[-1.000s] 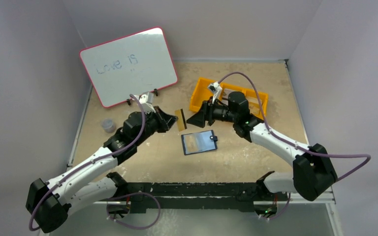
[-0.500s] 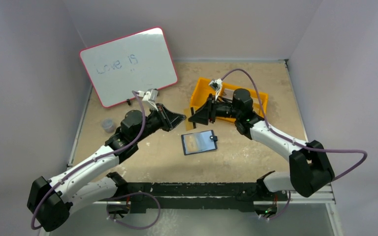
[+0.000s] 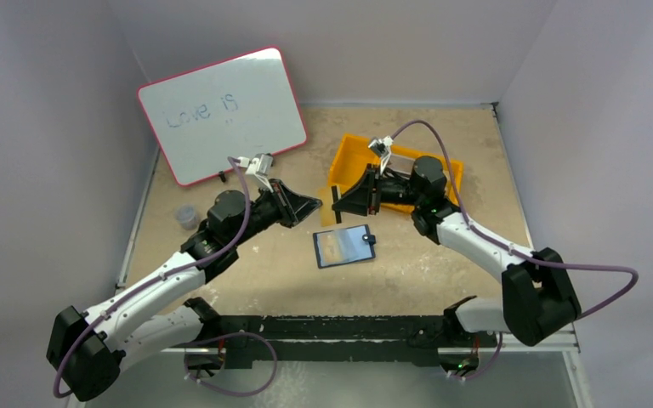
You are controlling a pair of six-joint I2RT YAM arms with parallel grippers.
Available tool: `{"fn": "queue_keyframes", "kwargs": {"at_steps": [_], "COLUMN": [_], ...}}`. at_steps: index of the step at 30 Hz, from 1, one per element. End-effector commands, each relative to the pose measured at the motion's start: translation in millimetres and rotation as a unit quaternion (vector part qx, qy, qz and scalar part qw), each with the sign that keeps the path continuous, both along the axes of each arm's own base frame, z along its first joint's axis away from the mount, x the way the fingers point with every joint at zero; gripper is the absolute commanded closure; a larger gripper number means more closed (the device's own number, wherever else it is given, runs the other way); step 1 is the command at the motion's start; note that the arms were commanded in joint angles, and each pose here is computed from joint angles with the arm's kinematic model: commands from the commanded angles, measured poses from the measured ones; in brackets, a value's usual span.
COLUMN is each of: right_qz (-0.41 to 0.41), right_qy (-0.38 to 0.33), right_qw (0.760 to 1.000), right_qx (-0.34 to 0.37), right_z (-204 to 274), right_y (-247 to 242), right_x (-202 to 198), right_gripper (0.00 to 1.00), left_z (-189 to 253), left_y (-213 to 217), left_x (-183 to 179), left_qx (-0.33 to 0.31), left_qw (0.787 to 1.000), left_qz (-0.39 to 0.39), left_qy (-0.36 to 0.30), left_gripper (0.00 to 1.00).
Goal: Take the credit cards out of the card holder
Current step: Remove the credit card from the card holder.
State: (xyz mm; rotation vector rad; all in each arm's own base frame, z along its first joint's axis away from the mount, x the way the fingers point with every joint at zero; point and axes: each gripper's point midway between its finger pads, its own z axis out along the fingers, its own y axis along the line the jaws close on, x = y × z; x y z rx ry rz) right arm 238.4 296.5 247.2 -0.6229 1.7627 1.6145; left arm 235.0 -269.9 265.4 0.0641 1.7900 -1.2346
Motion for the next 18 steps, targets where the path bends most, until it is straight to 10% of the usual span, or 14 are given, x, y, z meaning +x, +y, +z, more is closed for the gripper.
{"fn": "queue_keyframes", "kwargs": {"at_steps": [1, 9, 18], "right_qz": [0.009, 0.039, -0.097], "right_qy": [-0.040, -0.045, -0.079], "right_qw": [0.999, 0.997, 0.990], "right_qx": [0.028, 0.040, -0.069], "right_z": [27, 33, 19], "right_y": [-7, -7, -28], "right_x": [-7, -17, 39], "right_gripper": [0.74, 1.00, 1.00], "left_z": [22, 23, -1], "left_y": [1, -2, 43], "left_x": [0, 3, 32], "left_qx": [-0.024, -0.038, 0.063], "left_qw": [0.999, 0.999, 0.989], "left_qz": [-0.003, -0.002, 0.136], "left_qy": [-0.035, -0.029, 0.001], "left_gripper": [1.00, 1.00, 0.39]}}
